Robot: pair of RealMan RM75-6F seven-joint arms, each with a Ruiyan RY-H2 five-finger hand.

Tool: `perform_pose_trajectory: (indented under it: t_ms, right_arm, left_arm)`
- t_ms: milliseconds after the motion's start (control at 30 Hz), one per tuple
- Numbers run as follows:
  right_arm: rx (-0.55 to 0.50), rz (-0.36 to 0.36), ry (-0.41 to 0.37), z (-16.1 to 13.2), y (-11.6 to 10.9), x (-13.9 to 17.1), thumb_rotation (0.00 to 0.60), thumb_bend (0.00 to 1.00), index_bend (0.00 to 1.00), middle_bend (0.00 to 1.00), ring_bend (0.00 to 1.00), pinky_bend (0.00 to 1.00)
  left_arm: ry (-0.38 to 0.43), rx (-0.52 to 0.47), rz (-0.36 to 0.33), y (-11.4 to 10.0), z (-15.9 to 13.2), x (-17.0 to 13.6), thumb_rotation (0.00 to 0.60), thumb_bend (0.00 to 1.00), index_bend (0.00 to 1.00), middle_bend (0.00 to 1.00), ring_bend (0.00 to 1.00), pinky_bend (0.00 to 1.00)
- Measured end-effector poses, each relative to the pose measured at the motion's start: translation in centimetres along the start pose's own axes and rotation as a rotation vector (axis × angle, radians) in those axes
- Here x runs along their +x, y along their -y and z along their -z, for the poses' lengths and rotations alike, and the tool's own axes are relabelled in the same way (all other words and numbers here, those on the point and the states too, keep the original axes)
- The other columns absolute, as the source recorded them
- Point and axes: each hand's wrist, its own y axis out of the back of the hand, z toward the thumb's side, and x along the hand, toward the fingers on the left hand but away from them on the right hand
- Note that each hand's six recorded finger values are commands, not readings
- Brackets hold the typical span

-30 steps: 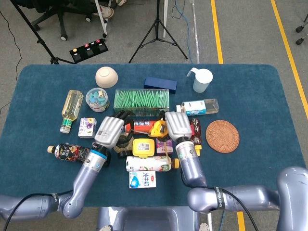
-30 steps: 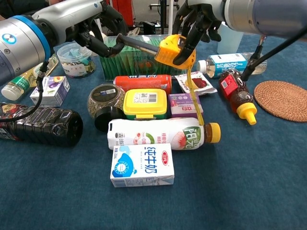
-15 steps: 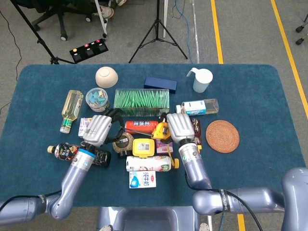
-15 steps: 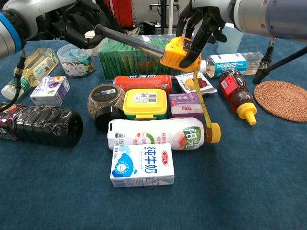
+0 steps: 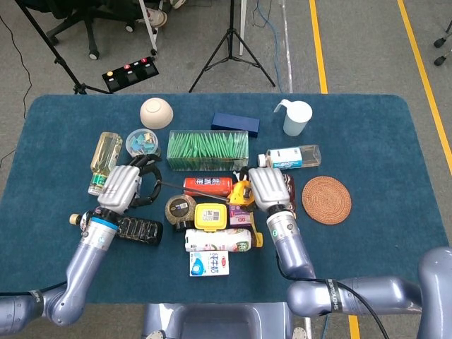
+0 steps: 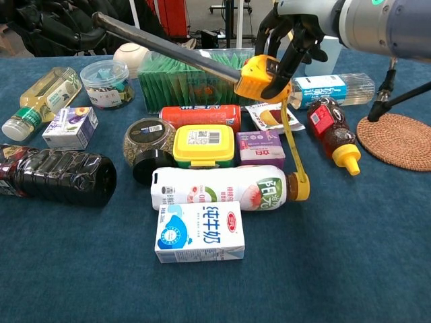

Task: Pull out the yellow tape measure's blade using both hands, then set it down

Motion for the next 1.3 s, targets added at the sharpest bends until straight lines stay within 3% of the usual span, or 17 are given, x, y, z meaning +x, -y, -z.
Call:
perform_pose_trajectory:
  t_ms: [500, 1300]
  right_arm:
    - [0.059, -0.001, 0.011, 1.4, 0.1, 0.3, 0.6, 0.33, 0.7, 0.65, 0.79, 0.79]
    - [0.206, -0.012, 0.042, 4.1, -0.3, 0.8, 0.6, 0.33, 0.7, 0.65, 0.79, 0.79]
  left_arm:
    - [-0.079, -0.042, -0.014, -2.7, 4.4, -2.1, 0.6, 0.45, 0.57, 0.26, 0.21, 0.38]
    - [-0.16, -0.063, -0.003, -3.8, 9.8, -4.3, 0.6, 0.44, 0.57, 0.27, 0.21, 0.38]
